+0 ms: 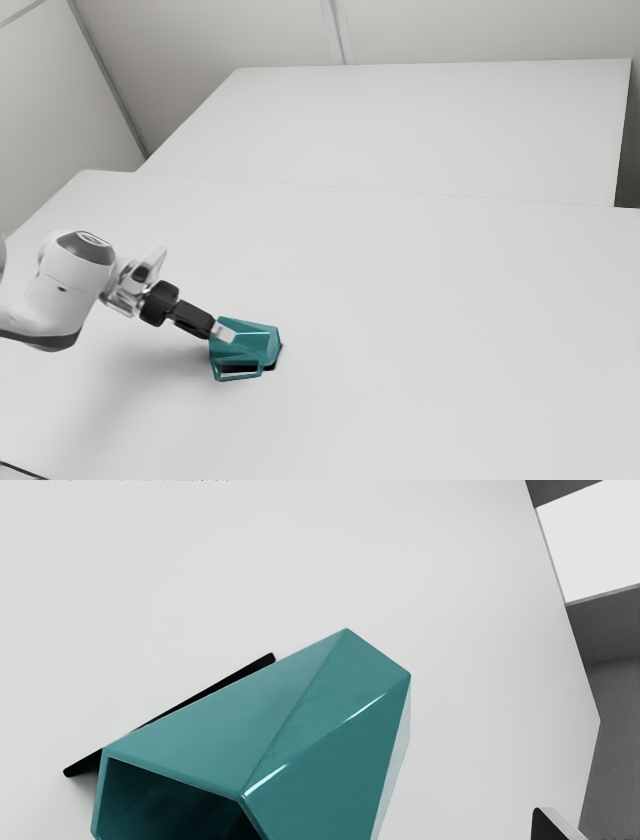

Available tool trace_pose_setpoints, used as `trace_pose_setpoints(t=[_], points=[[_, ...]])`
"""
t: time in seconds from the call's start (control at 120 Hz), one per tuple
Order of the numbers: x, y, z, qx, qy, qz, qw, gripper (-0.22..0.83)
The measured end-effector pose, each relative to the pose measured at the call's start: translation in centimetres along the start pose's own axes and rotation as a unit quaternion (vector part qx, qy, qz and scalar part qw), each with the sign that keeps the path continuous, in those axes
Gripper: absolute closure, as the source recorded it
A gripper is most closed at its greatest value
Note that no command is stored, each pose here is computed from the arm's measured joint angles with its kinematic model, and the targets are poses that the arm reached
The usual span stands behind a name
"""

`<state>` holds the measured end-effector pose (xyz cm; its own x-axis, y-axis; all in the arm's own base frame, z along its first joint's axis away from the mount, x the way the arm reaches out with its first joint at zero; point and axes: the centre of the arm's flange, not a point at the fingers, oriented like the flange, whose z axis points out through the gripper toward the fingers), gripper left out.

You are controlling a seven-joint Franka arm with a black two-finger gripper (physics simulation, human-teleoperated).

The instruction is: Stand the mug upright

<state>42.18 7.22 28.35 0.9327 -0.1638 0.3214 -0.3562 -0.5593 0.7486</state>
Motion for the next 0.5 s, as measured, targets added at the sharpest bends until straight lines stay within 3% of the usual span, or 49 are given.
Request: trace_pose_setpoints(t=[0.258,0.5], points=[[0.2,0.1,0.2,0.002,0.002,0.007,1.0,0.46],[0.3,-0.2,-0.9,0.009,0.014,0.008,1.0,0.64]])
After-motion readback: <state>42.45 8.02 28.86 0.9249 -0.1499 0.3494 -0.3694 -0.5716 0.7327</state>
